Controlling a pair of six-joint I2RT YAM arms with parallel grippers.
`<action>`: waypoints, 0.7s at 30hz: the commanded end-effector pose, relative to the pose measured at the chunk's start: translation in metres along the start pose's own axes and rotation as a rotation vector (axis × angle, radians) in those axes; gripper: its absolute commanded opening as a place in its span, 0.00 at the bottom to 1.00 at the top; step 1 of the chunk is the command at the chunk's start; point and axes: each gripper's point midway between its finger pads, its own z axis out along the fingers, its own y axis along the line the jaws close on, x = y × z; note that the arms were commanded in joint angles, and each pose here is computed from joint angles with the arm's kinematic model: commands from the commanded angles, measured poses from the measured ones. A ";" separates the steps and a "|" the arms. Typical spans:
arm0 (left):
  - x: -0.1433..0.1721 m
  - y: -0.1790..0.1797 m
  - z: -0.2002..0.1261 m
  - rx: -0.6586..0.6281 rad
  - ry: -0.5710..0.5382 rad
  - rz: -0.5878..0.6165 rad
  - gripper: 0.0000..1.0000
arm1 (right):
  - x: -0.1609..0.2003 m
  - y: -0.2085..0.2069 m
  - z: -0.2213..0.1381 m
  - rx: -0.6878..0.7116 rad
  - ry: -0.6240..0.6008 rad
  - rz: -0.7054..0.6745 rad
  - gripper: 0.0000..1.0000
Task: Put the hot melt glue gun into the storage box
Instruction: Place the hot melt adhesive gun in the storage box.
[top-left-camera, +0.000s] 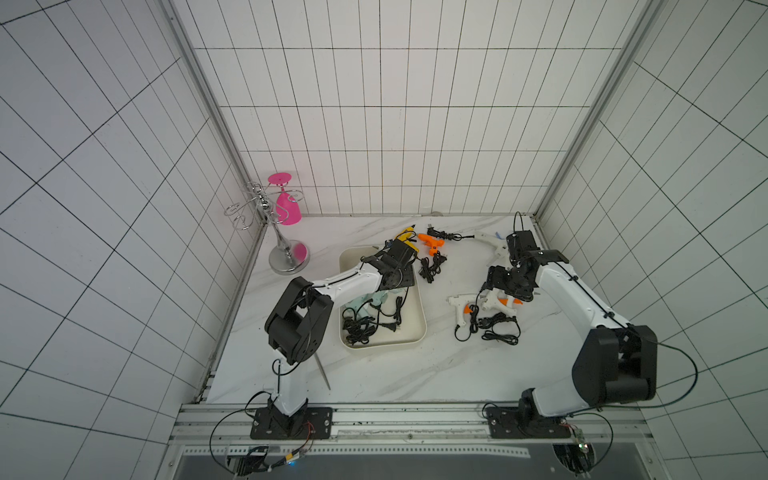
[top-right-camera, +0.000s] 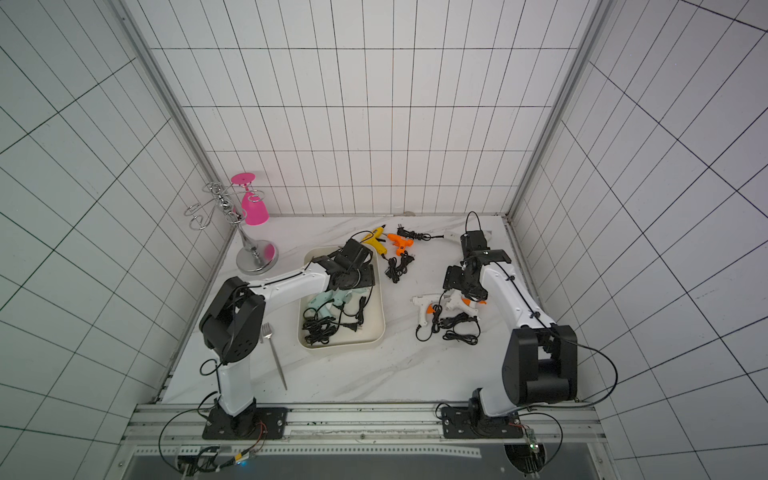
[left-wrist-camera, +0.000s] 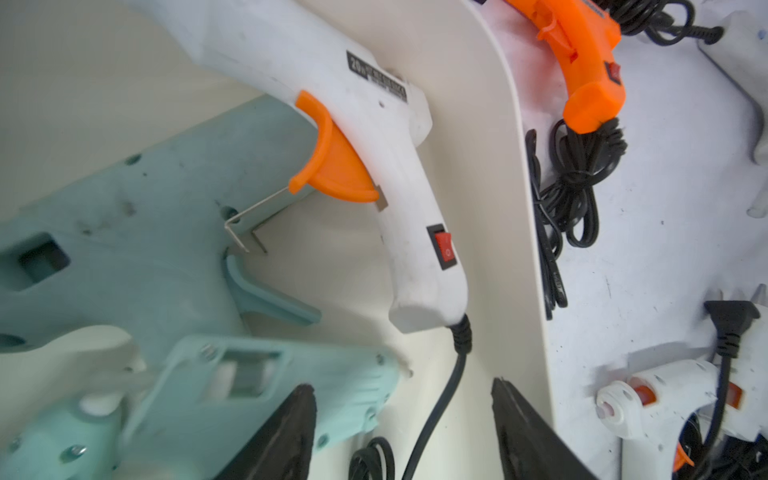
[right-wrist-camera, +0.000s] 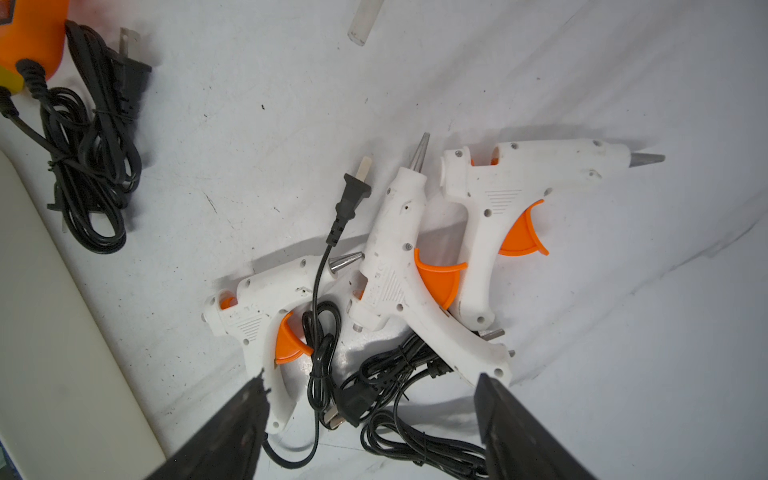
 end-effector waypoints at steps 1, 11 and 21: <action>0.000 -0.008 -0.025 0.041 -0.007 0.052 0.69 | 0.015 0.003 0.003 0.030 0.035 -0.046 0.81; -0.020 -0.024 -0.094 0.127 -0.109 0.178 0.70 | 0.055 0.044 0.014 0.065 0.061 -0.204 0.76; -0.060 -0.001 -0.099 0.193 -0.192 0.174 0.76 | 0.095 0.060 0.051 0.101 0.114 -0.240 0.72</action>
